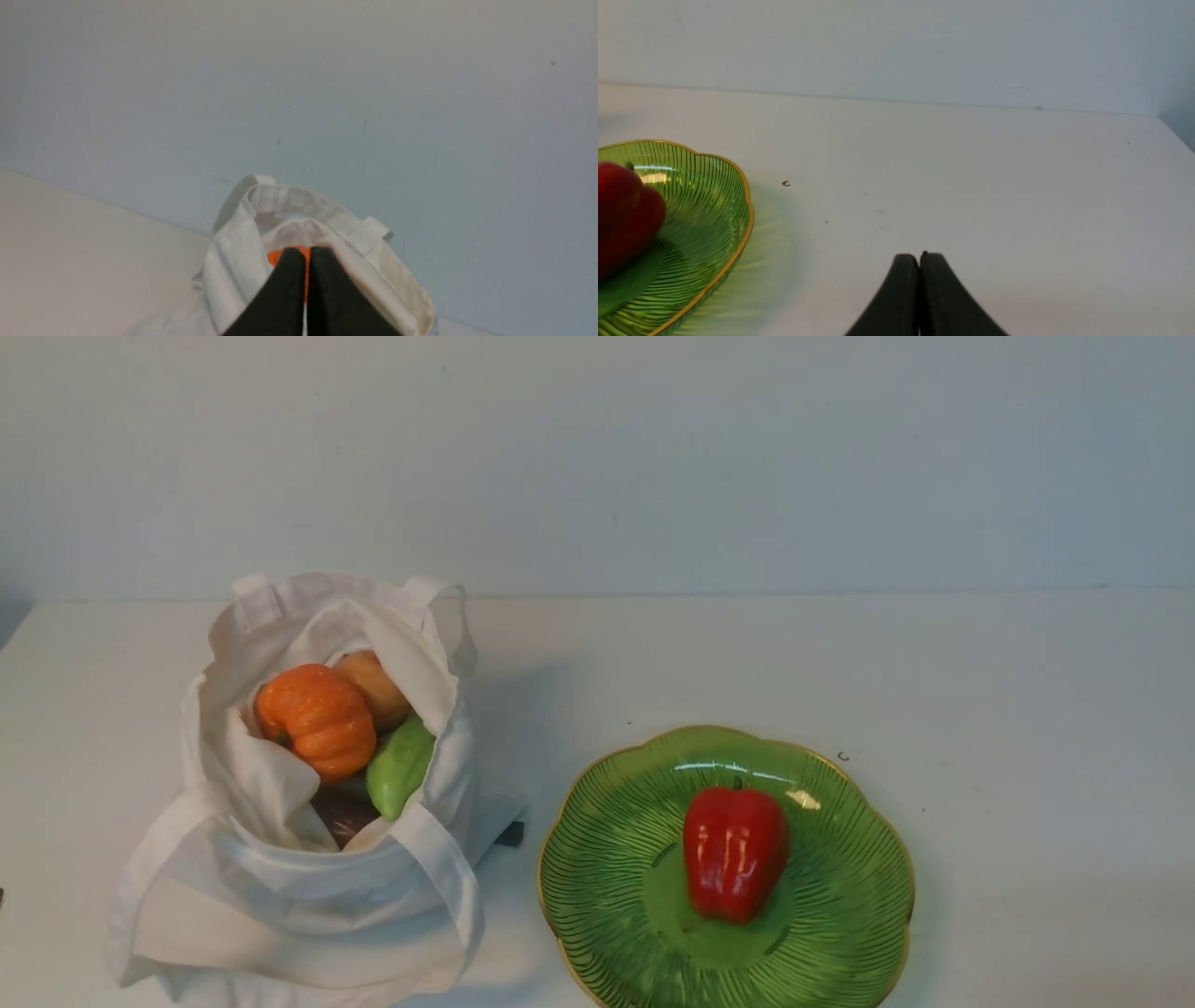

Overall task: Take vegetables from cloth bag on white table place on plate.
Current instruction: 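Reach into the cloth bag and grasp the pumpkin with the left gripper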

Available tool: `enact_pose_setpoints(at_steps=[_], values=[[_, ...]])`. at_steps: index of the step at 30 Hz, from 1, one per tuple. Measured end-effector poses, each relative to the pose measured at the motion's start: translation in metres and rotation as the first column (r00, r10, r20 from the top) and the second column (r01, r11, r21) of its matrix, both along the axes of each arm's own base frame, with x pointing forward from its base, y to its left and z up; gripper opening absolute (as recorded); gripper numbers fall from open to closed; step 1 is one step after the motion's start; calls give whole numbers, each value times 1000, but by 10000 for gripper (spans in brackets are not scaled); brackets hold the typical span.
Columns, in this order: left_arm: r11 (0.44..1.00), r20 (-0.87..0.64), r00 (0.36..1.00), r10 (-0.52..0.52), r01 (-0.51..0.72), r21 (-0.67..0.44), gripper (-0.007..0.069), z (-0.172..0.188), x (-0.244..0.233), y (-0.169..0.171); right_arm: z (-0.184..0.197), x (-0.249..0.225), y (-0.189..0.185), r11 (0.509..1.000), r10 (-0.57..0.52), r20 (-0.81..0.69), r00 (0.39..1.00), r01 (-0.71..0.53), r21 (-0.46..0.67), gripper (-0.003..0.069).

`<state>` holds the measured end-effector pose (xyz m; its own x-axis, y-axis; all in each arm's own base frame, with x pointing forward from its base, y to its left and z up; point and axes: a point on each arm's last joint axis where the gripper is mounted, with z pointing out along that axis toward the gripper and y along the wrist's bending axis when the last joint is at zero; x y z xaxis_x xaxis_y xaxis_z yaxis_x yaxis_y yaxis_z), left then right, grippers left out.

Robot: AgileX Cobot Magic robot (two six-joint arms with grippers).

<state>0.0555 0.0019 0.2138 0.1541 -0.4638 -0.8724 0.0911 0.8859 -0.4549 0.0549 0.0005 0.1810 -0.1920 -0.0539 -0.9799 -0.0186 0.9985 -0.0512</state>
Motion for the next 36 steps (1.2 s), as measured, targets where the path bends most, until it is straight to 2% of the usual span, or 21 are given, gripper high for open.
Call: enact_pose_setpoints(at_steps=[5, 7, 10, 11, 13, 15, 17, 19, 21, 22, 25, 26, 28, 32, 36], values=[[985, 240, 962, 133, -102, -137, -5, 27, -8, 14, 0, 0, 0, 1000, 0, 0, 1000, 0, 0, -15], [986, 339, 929, 150, -117, -116, -5, 53, -16, 15, 0, 0, 0, 1000, 0, 0, 1000, 0, 0, -15], [992, 389, 915, 105, -121, 18, -5, 91, -20, 9, 0, 0, 0, 1000, 0, 0, 1000, 0, 0, -15], [985, 338, 940, 51, -102, 136, -5, 115, -16, 2, 0, 0, 0, 1000, 0, 0, 1000, 0, 0, -15], [962, 179, 984, -6, -43, 268, -5, 137, -2, -5, 0, 0, 0, 1000, 0, 0, 1000, 0, 0, -15], [938, -2, 999, -33, 32, 344, -5, 147, 15, -10, 0, 0, 0, 1000, 0, 0, 1000, 0, 0, -15], [908, -231, 972, -44, 136, 396, -5, 152, 37, -14, 0, 0, 0, 1000, 0, 0, 1000, 0, 0, -15], [880, -476, 878, -45, 261, 398, -5, 152, 63, -17, 0, 0, 0, 1000, 0, 0, 1000, 0, 0, -15], [854, -681, 731, -40, 379, 357, -5, 145, 91, -21, 0, 0, 0, 1000, 0, 0, 1000, 0, 0, -15], [850, -701, 712, -39, 393, 351, -5, 147, 92, -21, 0, 0, 0, 1000, 0, 0, 1000, 0, 0, -15], [789, -871, 491, -17, 542, 290, -5, 139, 135, -25, 0, 0, 0, 1000, 0, 0, 1000, 0, -1, -15], [785, -876, 482, -16, 549, 288, -5, 139, 138, -26, 0, 0, 0, 1000, 0, 0, 1000, 0, -1, -15], [731, -928, 374, -3, 633, 253, -5, 132, 171, -29, 0, 0, 0, 1000, 0, 0, 1000, 0, -1, -15], [680, -951, 309, -20, 701, 214, -5, 123, 207, -35, 0, 0, 0, 1000, 0, 0, 1000, 0, -1, -15], [565, -975, 220, -19, 807, 171, -5, 102, 242, -50, 0, 0, 0, 1000, 0, 0, 1000, 0, -1, -15]])
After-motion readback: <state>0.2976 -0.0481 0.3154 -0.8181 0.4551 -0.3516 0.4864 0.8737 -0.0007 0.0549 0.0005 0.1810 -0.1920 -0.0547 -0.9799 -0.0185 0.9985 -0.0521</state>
